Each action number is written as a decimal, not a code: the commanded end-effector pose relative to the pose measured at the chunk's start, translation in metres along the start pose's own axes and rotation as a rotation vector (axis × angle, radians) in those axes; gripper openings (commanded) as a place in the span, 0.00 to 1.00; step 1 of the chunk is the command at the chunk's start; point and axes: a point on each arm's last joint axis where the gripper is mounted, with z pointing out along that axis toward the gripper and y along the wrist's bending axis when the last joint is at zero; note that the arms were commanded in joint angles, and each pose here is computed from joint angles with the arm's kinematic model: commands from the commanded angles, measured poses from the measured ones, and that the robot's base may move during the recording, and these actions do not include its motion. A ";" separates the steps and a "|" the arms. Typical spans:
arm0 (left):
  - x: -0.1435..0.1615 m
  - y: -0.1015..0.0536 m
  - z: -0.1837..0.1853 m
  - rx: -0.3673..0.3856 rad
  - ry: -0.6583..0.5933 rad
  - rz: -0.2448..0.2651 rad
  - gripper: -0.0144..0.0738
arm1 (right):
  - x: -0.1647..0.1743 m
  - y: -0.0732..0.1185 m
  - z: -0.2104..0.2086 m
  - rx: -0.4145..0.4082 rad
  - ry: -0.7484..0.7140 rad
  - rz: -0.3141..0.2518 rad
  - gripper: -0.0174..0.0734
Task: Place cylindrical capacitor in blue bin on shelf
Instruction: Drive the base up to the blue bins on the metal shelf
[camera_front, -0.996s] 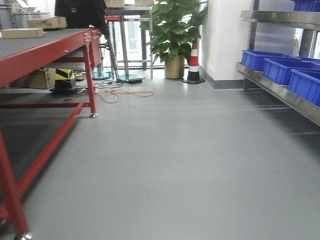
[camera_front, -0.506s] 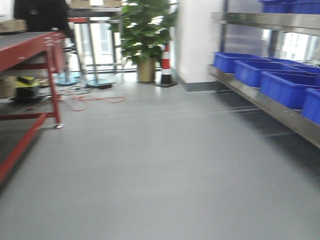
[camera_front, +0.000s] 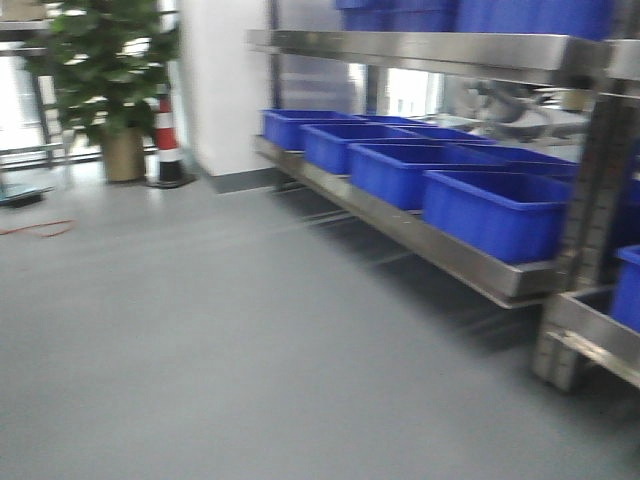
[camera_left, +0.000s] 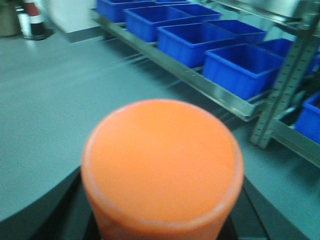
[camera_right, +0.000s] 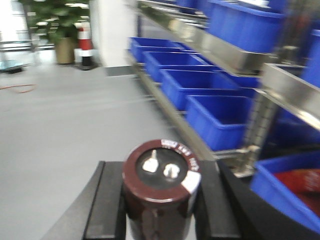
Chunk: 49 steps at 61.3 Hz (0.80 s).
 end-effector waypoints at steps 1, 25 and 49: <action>-0.005 -0.001 -0.004 0.007 -0.036 -0.001 0.04 | -0.003 0.000 -0.002 0.006 -0.036 -0.007 0.01; -0.005 -0.001 -0.004 0.007 -0.036 -0.001 0.04 | -0.003 0.000 -0.002 0.006 -0.036 -0.007 0.01; -0.005 -0.001 -0.004 0.007 -0.036 -0.001 0.04 | -0.003 0.000 -0.002 0.006 -0.036 -0.007 0.01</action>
